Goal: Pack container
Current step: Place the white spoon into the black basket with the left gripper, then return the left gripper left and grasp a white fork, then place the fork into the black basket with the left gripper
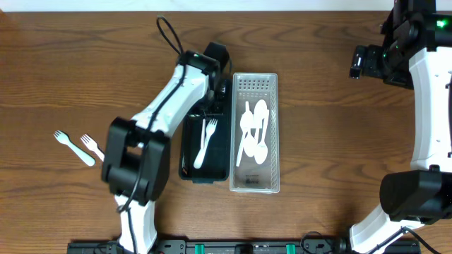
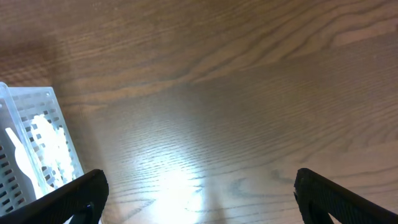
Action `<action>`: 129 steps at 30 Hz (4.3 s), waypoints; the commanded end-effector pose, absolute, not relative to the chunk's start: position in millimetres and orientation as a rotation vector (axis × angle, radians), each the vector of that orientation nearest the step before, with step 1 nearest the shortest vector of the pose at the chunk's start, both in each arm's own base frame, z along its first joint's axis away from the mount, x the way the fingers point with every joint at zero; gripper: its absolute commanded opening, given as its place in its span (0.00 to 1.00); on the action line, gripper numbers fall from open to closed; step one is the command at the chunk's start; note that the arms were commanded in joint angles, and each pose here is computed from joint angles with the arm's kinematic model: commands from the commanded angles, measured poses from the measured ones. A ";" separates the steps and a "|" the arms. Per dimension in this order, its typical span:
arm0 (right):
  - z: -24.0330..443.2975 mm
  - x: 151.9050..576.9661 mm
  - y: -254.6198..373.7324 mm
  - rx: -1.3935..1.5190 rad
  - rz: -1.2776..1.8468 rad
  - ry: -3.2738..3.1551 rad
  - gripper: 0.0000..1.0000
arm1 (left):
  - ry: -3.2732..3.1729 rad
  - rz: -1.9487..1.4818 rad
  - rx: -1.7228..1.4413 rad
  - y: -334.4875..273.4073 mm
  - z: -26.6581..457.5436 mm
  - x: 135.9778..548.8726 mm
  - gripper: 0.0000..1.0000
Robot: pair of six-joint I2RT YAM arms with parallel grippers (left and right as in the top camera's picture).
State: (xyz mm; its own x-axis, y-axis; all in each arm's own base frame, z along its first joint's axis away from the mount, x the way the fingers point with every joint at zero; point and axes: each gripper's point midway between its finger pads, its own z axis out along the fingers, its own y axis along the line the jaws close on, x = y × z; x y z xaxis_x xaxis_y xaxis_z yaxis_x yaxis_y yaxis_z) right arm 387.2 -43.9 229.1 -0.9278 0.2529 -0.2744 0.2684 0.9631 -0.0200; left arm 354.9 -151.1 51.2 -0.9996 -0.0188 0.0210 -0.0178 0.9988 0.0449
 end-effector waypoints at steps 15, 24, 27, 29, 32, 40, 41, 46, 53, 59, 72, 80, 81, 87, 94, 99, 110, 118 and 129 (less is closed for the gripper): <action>224.8 385.6 -47.2 0.337 -0.105 2.866 0.98 | -3.309 -0.227 -0.109 -130.6 111.3 377.9 0.38; 224.8 385.5 -47.1 0.320 -0.107 2.868 0.99 | -3.624 -0.338 0.366 -23.7 247.9 374.7 0.64; 224.8 385.3 -47.0 0.320 -0.106 2.869 0.99 | -3.580 -0.412 0.708 44.7 263.7 361.9 0.66; 224.7 385.1 -47.0 0.320 -0.106 2.870 0.99 | -3.507 -0.462 0.928 88.6 263.9 352.5 0.70; 224.4 384.0 -46.8 0.321 -0.105 2.875 0.99 | -3.363 -0.485 1.211 141.5 252.6 338.3 0.71; 223.6 380.6 -46.6 0.321 -0.107 2.889 0.99 | -2.949 -0.408 1.681 229.6 183.7 308.8 0.82; 223.5 380.2 -46.5 0.321 -0.107 2.890 0.99 | -2.913 -0.379 1.692 235.4 171.7 308.2 0.82; 223.3 379.1 -46.4 0.322 -0.107 2.895 0.98 | -2.768 -0.326 1.667 251.7 115.1 304.7 0.82; 222.7 377.3 -45.1 0.333 -0.098 2.902 0.99 | -2.728 -0.199 1.551 248.9 48.2 320.3 0.83; 222.5 376.4 -45.0 0.333 -0.097 2.906 0.98 | -2.717 -0.134 1.517 246.7 15.5 328.2 0.83; 222.6 376.5 -45.0 0.333 -0.097 2.905 0.98 | -2.714 -0.125 1.446 244.8 -16.1 325.6 0.83; 222.5 376.4 -45.1 0.333 -0.097 2.906 0.98 | -2.726 -0.128 1.455 246.8 -18.8 327.7 0.69; 222.5 376.4 -45.1 0.333 -0.097 2.906 0.98 | -2.725 -0.129 1.457 247.0 -19.5 327.1 0.66; 222.6 376.5 -45.2 0.333 -0.098 2.905 0.98 | -2.707 -0.124 1.460 244.9 -29.0 319.1 0.65; 222.6 376.5 -45.2 0.333 -0.098 2.905 0.98 | -2.684 -0.117 1.442 236.3 -46.0 305.7 0.59; 222.4 376.0 -45.0 0.333 -0.097 2.908 0.98 | -2.682 -0.117 1.440 235.2 -48.2 304.2 0.47; 222.0 373.9 -44.9 0.334 -0.098 2.916 0.97 | -2.683 -0.114 1.441 235.2 -45.7 305.0 0.06; 222.1 374.2 -44.9 0.334 -0.098 2.915 0.98 | -2.844 -0.010 1.469 229.0 24.2 338.7 0.06; 222.6 376.7 -44.8 0.344 -0.095 2.903 0.98 | -3.498 0.061 0.889 100.3 202.3 385.3 0.06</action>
